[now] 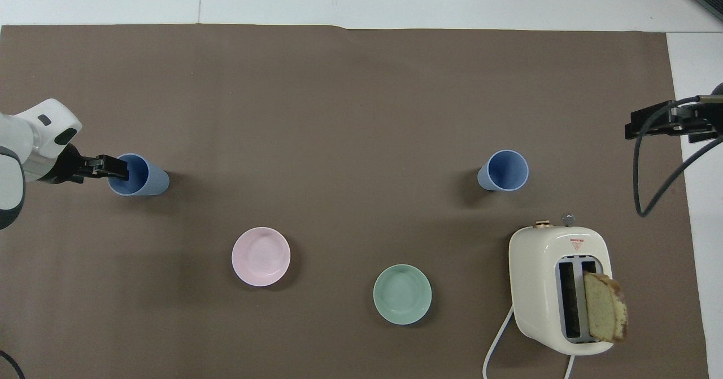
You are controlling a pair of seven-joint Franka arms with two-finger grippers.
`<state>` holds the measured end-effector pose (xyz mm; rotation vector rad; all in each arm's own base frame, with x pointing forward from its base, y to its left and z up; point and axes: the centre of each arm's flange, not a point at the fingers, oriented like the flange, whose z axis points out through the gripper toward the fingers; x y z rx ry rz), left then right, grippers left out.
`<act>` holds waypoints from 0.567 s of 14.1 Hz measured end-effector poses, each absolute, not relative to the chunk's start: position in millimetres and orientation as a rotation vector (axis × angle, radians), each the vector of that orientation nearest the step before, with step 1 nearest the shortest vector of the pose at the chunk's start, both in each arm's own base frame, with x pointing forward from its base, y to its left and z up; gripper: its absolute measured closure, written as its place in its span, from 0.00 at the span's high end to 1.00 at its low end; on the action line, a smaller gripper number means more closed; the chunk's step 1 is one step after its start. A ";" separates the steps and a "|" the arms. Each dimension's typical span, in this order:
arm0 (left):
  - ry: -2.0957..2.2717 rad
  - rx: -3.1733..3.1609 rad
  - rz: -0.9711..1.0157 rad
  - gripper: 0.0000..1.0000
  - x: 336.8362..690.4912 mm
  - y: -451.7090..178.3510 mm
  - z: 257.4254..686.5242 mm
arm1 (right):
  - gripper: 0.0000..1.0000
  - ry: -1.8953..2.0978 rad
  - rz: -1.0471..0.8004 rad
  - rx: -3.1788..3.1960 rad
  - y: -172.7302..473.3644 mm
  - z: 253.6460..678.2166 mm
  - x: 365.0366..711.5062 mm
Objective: Stack blue cups with both arms
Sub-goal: 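Reach the left gripper to the blue cup nearest it and grasp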
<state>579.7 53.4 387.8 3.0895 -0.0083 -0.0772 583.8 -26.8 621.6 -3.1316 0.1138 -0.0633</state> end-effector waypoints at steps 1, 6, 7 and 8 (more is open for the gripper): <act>-0.001 3.090 -0.076 0.95 579.8 53.0 387.9 | 1.00 0.114 -0.063 -3.132 -26.8 621.6 583.8; 0.004 3.087 -0.076 0.32 580.1 50.4 387.9 | 1.00 0.114 -0.063 -3.132 -26.8 621.6 583.8; 0.019 3.076 -0.074 0.22 580.2 49.7 388.1 | 1.00 0.114 -0.063 -3.132 -26.8 621.6 583.8; 0.037 3.059 -0.071 0.09 580.5 48.6 388.5 | 1.00 0.114 -0.063 -3.132 -26.8 621.6 583.8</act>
